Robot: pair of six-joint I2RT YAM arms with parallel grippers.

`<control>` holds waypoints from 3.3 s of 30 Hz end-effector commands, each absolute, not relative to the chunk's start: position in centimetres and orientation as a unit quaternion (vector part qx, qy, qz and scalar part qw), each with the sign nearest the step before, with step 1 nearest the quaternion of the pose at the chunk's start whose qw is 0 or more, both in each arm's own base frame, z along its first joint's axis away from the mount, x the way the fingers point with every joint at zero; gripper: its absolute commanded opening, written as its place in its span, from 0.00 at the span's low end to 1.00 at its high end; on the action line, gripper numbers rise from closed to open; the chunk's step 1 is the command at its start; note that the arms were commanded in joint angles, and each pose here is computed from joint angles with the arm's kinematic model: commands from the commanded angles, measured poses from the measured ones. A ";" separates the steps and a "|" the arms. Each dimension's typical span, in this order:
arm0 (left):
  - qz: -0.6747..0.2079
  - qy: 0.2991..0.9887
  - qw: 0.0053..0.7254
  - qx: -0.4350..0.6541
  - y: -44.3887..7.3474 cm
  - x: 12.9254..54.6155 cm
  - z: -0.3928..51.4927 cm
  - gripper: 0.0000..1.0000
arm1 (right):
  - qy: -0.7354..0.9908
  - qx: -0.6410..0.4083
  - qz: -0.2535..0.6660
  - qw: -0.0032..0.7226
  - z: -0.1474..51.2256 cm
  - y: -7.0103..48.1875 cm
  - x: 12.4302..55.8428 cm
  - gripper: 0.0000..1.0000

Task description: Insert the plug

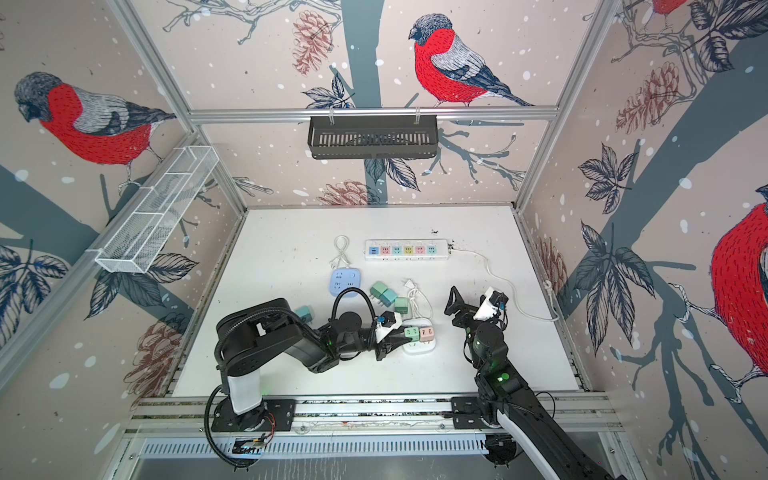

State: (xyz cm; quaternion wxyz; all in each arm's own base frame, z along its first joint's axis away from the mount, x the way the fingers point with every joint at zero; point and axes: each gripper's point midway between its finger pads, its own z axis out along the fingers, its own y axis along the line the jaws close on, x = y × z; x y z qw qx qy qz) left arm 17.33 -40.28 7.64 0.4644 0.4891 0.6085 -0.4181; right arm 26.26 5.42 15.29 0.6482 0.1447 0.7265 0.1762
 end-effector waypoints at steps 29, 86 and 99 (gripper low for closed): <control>-0.358 0.660 0.428 0.502 -40.1 18.6 6.0 0.82 | 0.720 0.146 0.187 0.652 15.7 5.6 26.3 1.00; 0.025 0.938 0.336 -0.083 -17.3 44.6 8.8 0.93 | 0.762 0.133 0.173 0.609 14.4 6.6 27.8 0.95; 0.084 0.948 0.302 -0.062 -17.3 47.6 3.9 0.92 | 0.761 0.133 0.174 0.611 14.5 6.6 27.9 0.96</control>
